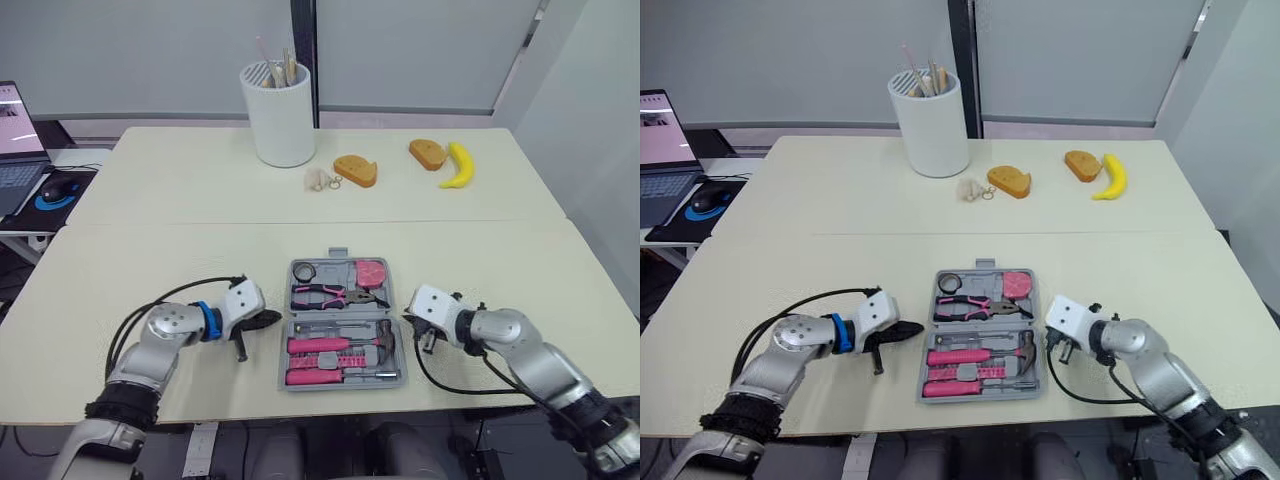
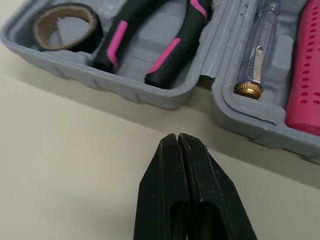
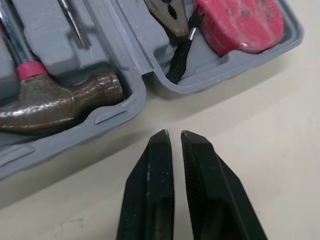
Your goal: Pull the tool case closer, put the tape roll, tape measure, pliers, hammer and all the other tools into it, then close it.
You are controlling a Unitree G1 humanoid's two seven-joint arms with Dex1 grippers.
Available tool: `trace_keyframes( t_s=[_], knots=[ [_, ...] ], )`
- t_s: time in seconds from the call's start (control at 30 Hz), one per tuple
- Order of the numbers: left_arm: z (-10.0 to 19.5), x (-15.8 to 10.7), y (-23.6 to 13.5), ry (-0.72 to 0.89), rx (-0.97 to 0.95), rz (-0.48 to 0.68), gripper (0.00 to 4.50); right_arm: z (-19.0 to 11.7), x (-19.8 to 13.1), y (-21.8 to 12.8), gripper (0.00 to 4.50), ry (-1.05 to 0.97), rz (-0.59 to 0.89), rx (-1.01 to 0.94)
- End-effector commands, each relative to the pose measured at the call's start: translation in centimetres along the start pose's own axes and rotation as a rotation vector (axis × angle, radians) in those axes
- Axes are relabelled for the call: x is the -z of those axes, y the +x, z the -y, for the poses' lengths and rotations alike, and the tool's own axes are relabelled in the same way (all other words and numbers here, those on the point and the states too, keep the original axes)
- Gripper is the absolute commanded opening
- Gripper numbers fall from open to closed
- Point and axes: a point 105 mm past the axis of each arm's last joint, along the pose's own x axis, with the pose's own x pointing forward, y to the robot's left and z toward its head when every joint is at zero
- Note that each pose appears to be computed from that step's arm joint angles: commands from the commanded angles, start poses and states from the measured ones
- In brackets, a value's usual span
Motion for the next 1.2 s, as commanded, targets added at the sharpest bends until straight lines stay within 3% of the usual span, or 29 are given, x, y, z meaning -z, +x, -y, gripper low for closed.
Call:
trace_keyframes(
  t_s=[0.03, 0.83, 1.2],
  knots=[
    [-0.4, -0.8, 0.2, 0.041, -0.006, 0.009, 0.00, 0.9, -1.0, 0.4, 0.01, -0.044, 0.030, 0.012],
    [2.0, -2.8, 2.2, 0.089, 0.094, 0.066, 0.00, -1.7, -2.4, 1.5, 0.01, -0.026, 0.064, -0.111],
    [3.7, -1.7, 1.0, 0.084, 0.133, 0.027, 0.00, -3.8, -2.5, 1.1, 0.01, -0.019, 0.062, -0.181]
  ],
)
